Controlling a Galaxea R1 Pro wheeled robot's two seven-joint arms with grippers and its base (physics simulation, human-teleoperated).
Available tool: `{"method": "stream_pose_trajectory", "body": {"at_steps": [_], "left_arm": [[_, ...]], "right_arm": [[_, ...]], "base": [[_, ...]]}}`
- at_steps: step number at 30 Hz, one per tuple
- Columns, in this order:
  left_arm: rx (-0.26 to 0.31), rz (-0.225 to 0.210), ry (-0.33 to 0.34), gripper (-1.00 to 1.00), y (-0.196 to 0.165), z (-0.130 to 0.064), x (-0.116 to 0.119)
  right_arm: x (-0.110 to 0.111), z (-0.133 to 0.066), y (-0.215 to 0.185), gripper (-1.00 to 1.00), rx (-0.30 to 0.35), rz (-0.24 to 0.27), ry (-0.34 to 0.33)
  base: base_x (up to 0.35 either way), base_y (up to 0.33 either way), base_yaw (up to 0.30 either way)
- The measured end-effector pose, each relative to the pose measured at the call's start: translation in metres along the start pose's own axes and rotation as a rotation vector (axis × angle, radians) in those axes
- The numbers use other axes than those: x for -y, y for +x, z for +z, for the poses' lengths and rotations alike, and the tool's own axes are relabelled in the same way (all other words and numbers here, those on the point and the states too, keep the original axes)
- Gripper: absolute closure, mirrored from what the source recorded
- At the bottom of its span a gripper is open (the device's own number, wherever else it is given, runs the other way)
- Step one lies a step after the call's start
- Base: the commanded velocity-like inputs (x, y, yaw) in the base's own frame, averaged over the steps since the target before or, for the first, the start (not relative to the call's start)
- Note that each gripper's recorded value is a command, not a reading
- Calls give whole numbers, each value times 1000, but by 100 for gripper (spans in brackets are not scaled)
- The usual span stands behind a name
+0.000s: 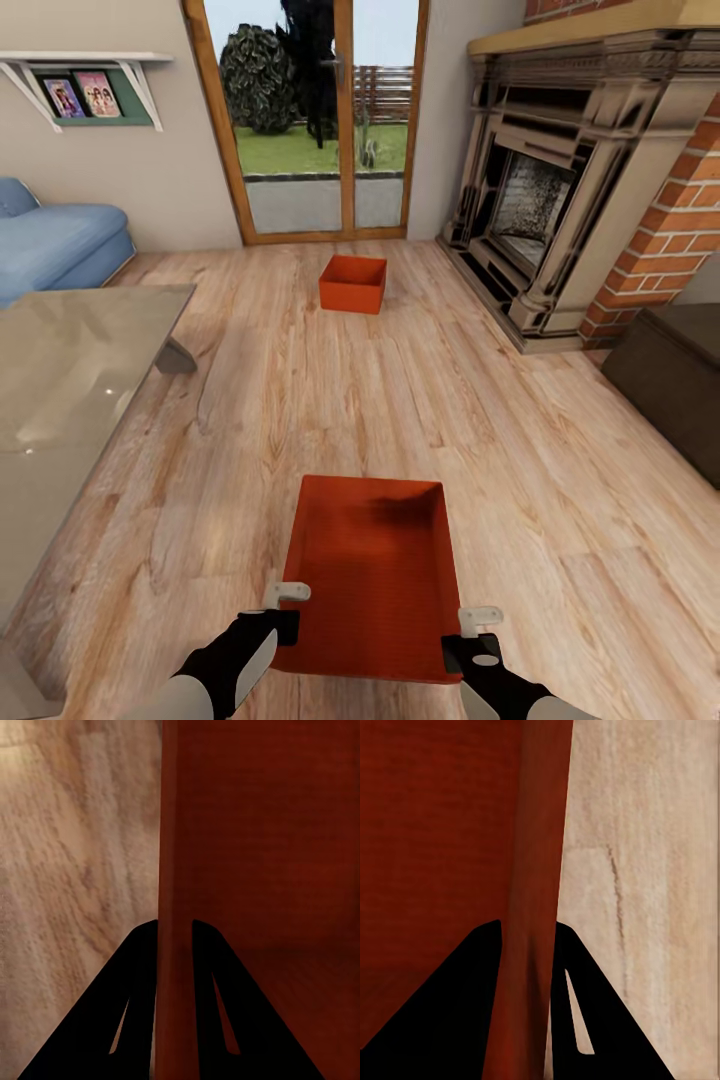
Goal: Move the two storage containers from the living room to the garage. In the garage, place one container on the floor and stack the other container on top of it (either order is fine).
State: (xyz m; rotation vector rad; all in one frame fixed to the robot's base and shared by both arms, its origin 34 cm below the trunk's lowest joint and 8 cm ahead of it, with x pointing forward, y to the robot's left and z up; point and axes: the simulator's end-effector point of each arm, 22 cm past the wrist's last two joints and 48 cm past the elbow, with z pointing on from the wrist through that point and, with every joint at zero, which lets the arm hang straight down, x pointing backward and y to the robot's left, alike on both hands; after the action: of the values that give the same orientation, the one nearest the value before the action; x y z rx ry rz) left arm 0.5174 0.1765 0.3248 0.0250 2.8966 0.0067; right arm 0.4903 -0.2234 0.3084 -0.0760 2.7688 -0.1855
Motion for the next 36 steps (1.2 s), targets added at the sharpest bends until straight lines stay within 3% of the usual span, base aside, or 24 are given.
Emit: {"method": "stream_pose_trajectory", "body": {"at_steps": [36], "left_arm": [[0, 0, 0, 100, -27, -66, -1]], "right_arm": [[10, -62, -34, 100, 0, 0, 1]], "base": [[0, 0, 0]]}}
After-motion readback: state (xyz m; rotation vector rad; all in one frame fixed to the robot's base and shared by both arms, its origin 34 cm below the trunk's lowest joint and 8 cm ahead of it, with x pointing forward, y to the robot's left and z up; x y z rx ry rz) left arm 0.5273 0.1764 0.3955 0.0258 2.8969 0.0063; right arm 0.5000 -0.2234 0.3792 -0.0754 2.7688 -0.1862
